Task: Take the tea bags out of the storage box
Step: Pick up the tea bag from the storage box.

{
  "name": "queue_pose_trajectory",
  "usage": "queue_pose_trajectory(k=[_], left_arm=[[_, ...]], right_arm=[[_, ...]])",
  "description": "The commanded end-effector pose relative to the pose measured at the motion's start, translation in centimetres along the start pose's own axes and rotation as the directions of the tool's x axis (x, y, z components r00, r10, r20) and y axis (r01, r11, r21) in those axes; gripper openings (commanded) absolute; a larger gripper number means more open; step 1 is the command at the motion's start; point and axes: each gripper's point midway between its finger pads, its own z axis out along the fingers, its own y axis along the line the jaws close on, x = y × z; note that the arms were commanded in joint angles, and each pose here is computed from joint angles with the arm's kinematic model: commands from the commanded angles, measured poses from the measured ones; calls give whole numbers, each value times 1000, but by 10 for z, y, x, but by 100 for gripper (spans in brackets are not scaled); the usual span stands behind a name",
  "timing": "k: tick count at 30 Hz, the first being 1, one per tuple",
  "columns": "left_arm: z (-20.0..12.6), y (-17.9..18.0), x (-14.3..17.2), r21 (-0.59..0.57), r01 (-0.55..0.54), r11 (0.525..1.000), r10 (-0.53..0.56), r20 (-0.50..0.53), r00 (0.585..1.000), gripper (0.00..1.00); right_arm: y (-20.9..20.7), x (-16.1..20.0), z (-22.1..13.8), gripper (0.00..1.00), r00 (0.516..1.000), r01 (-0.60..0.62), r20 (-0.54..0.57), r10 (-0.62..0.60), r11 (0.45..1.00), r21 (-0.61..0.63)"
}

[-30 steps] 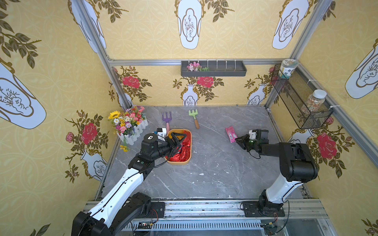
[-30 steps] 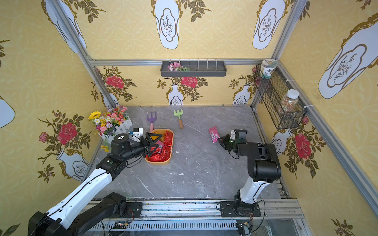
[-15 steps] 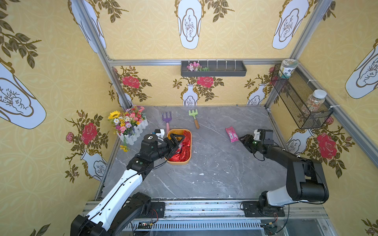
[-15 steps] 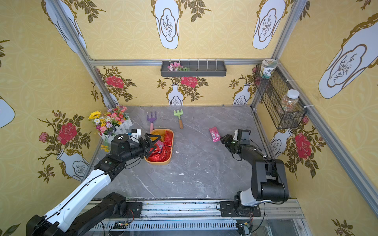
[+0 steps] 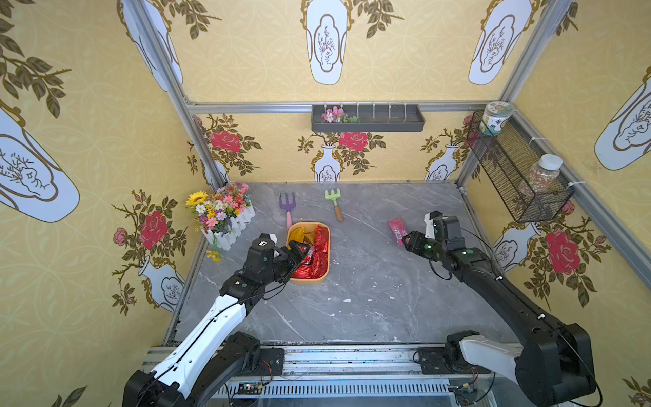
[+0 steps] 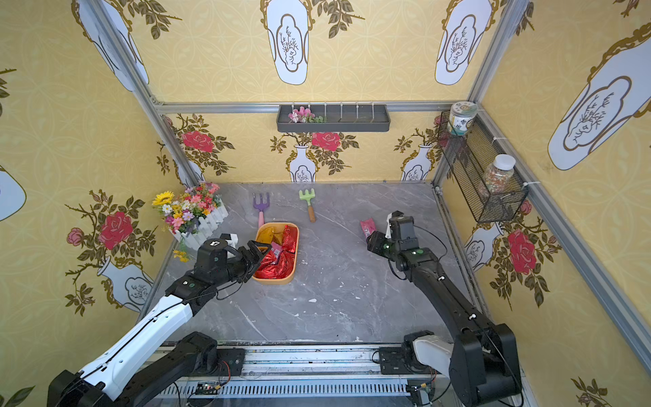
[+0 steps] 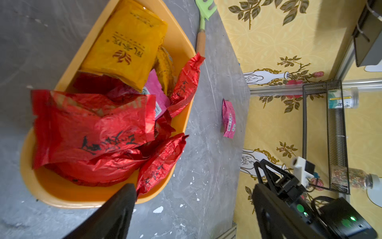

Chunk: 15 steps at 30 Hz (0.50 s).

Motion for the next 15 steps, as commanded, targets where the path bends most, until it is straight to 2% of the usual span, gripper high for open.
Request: queue_pose_trajectory(k=[1,9,15], left_arm=[[1,8,-2,-16,2,1000,-2,22,1000,94],[-10,20,-2,-27,16,1000,-14,55,998,90],[-16,26,-4,-37,17,999,-15,67,998,89]], right_arm=[[9,4,-2,51,998,67,-5,-67,996,51],[87,27,6,45,968,246,-39,-246,969,-14],[143,52,24,41,938,333,-78,-338,940,-78]])
